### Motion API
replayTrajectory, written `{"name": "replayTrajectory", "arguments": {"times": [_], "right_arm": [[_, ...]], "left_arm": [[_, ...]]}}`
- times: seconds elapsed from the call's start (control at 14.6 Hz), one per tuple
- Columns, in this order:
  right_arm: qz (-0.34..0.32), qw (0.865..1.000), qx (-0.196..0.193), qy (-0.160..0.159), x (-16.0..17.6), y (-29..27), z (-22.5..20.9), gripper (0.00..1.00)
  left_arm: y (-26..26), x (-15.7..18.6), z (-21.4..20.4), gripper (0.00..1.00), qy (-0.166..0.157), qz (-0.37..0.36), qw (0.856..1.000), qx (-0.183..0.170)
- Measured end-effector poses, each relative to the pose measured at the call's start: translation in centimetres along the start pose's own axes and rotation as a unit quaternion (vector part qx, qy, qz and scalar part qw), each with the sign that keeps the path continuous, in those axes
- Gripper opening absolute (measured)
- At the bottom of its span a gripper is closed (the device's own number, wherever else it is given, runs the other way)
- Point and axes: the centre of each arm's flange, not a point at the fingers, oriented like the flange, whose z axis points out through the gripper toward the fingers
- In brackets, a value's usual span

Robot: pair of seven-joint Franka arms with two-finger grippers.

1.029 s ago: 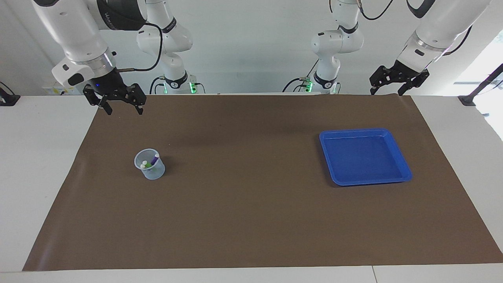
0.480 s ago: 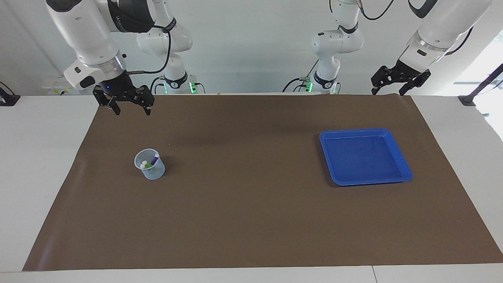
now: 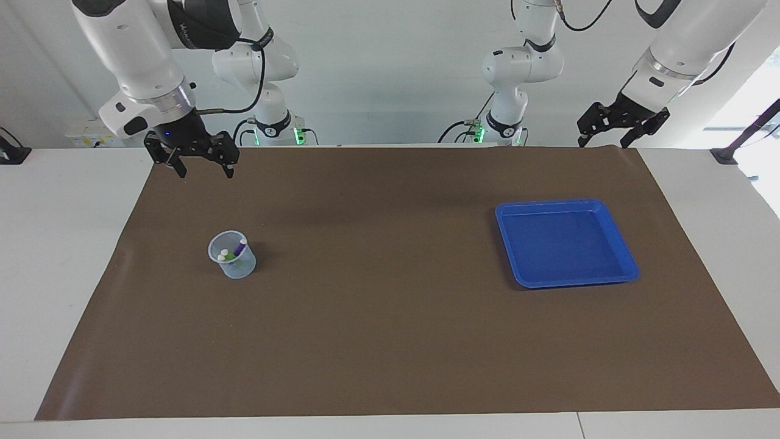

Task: Transfer and insert pens with both arms

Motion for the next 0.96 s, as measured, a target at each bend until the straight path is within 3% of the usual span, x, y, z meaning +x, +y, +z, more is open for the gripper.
{"name": "replayTrajectory", "arguments": {"times": [0.96], "right_arm": [[-0.002,1.000,-0.007,0.000,-0.4,-0.1,-1.5,1.00]], "left_arm": [[0.1,0.0,0.0,1.00,0.000,0.001,1.000,0.000]]}}
